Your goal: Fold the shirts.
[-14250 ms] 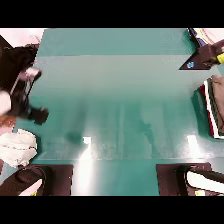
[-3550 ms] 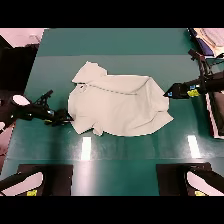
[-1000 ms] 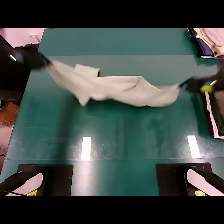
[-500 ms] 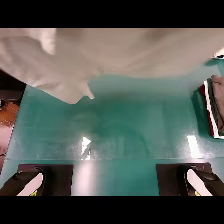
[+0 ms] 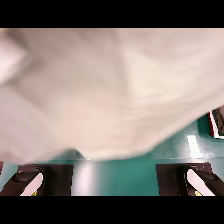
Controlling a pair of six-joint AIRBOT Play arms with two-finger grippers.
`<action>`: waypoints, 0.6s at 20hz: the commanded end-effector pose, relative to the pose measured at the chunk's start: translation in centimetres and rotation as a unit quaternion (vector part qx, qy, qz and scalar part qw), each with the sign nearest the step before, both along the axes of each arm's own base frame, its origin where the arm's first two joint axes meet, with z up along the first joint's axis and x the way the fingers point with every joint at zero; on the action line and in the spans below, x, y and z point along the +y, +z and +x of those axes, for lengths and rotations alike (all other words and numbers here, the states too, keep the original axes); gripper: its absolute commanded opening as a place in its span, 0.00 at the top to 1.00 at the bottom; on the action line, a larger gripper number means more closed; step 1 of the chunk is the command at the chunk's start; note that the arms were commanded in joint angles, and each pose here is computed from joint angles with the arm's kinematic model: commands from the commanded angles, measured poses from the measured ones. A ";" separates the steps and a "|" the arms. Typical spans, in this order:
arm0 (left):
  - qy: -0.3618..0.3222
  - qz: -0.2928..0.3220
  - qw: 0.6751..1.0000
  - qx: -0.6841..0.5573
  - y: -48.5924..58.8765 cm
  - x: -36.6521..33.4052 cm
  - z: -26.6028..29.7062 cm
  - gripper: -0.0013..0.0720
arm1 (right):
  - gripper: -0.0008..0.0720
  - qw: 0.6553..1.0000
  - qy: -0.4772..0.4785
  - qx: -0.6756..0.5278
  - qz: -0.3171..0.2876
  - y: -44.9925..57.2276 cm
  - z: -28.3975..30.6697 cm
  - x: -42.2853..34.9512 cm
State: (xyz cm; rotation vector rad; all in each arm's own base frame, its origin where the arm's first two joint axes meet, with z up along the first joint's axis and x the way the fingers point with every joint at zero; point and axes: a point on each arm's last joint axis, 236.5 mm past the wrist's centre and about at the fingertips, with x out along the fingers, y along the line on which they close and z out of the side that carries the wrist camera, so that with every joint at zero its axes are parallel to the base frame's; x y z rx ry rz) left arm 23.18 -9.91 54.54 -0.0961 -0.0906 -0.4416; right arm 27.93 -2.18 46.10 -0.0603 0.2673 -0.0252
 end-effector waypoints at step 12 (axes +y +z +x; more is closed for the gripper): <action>-0.003 -0.027 0.845 0.533 -47.1 0.7 25.6 0.94 | 0.97 0.840 0.048 0.533 0.090 -41.4 16.0 0.8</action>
